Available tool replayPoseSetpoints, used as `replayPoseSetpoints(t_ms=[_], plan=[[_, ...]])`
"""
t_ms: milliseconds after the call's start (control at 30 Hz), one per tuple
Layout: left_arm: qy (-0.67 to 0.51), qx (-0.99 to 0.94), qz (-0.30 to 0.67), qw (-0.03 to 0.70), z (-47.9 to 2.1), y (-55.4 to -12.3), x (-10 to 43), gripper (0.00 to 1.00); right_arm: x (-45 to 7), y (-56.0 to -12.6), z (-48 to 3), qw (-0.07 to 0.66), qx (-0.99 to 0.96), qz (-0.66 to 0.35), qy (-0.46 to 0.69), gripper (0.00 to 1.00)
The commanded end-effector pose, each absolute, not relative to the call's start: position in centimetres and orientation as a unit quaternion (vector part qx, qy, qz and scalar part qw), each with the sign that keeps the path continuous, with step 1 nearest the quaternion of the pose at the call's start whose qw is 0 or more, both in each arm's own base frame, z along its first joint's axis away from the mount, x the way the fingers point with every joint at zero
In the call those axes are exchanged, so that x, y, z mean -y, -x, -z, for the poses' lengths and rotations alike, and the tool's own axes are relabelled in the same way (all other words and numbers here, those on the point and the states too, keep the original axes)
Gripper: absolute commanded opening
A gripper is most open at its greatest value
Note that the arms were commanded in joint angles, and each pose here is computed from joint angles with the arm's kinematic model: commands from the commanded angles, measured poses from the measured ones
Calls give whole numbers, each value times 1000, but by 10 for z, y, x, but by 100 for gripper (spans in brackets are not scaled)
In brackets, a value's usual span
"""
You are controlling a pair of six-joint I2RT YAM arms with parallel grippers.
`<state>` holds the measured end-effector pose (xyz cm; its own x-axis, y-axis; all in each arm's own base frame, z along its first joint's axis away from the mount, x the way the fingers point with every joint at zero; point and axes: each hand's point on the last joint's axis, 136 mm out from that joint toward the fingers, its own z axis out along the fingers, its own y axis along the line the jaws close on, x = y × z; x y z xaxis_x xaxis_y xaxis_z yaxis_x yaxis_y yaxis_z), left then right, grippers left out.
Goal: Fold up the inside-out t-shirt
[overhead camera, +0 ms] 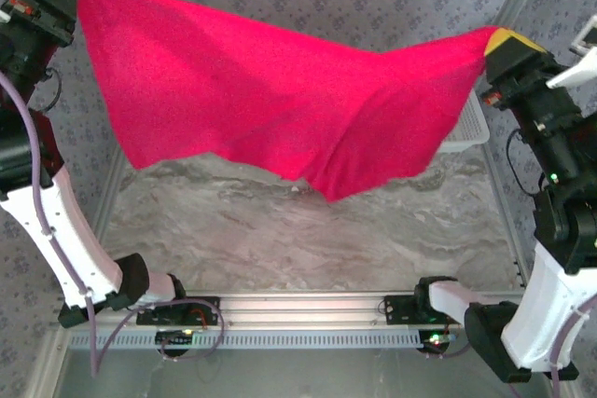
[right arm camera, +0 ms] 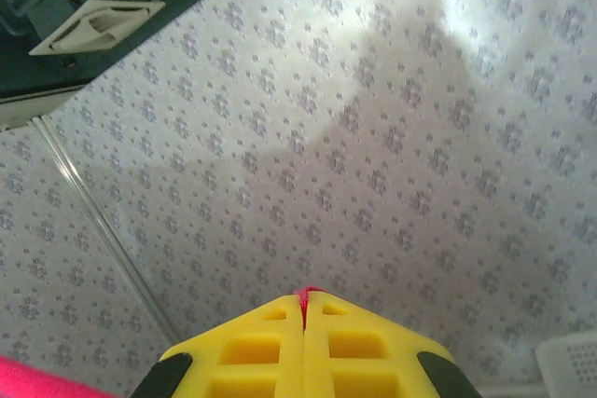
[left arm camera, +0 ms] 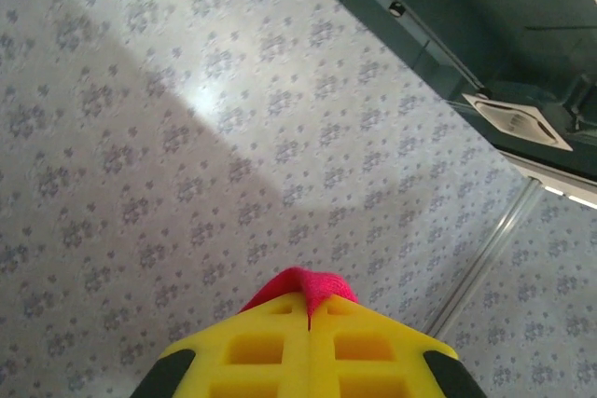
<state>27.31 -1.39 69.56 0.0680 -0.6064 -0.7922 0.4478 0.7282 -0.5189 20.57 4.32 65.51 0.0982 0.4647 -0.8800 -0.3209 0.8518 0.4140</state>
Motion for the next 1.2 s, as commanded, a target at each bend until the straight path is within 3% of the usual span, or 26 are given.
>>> replayPoseSetpoints(t_ms=[0, 367, 600, 900, 1033, 1167], plan=[[93, -591, 341, 725, -685, -294, -2, 0, -31, -223, -653, 746, -622, -224, -74, 0], [104, -672, 383, 625, -609, -395, -5, 0, -31, -320, -595, 681, -694, -210, -98, 0], [115, -670, 403, 613, -602, -438, -5, 0, -33, -369, -596, 672, -703, -212, -93, 0], [107, -609, 437, 653, -650, -434, -20, 0, -26, -348, -648, 720, -654, -219, -74, 0], [89, -676, 404, 610, -608, -440, 1, 0, -32, -345, -620, 702, -672, -227, -64, 0], [86, -765, 361, 526, -538, -439, 16, 0, -40, -332, -561, 666, -700, -246, -71, 0]])
